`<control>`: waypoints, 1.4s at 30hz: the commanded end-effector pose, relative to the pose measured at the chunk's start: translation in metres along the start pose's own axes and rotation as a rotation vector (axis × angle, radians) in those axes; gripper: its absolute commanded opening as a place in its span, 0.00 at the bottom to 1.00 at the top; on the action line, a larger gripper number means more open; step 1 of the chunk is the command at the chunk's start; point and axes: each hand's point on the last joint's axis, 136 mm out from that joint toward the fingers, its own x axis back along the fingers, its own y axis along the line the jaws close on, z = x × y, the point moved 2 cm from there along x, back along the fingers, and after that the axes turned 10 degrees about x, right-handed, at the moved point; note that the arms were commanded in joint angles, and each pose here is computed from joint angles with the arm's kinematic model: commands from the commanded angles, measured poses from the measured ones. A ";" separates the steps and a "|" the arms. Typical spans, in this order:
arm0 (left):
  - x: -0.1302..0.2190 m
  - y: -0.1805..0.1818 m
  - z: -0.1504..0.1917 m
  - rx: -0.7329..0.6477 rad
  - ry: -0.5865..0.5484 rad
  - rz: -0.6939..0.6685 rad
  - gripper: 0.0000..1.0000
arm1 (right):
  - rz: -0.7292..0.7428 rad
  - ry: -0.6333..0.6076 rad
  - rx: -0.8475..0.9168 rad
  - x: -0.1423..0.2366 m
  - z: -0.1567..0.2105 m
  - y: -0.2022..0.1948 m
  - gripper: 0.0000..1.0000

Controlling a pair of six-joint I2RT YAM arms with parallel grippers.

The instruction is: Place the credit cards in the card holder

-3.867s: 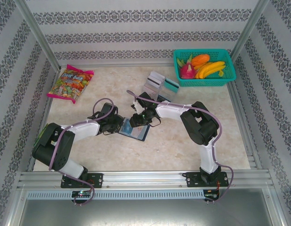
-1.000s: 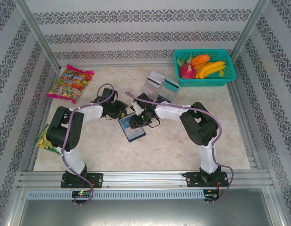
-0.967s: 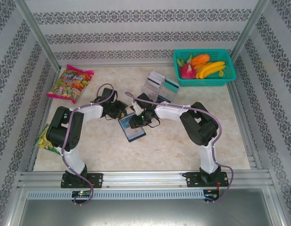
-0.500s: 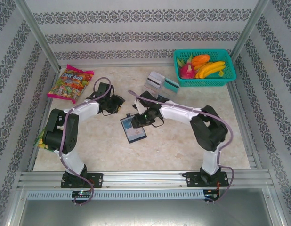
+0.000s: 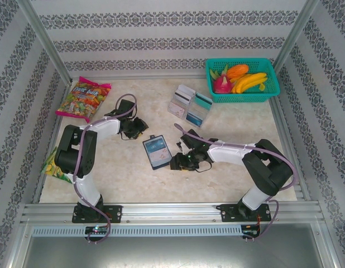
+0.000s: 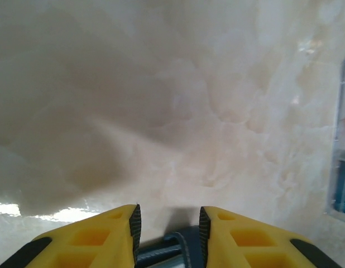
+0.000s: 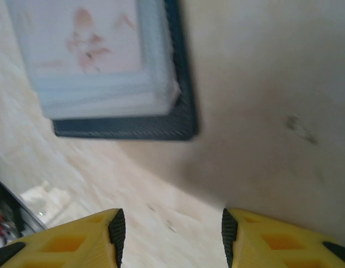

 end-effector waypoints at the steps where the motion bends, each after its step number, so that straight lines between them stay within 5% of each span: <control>1: -0.009 0.015 0.007 -0.059 0.055 -0.049 0.36 | -0.010 -0.085 -0.058 -0.015 -0.017 0.004 0.51; 18: -0.017 0.073 0.047 -0.056 0.146 -0.118 0.16 | -0.181 -0.203 -0.077 -0.026 -0.095 0.023 0.51; 42: 0.000 0.075 0.057 -0.065 0.106 -0.120 0.14 | -0.332 -0.350 -0.029 0.017 -0.168 0.070 0.51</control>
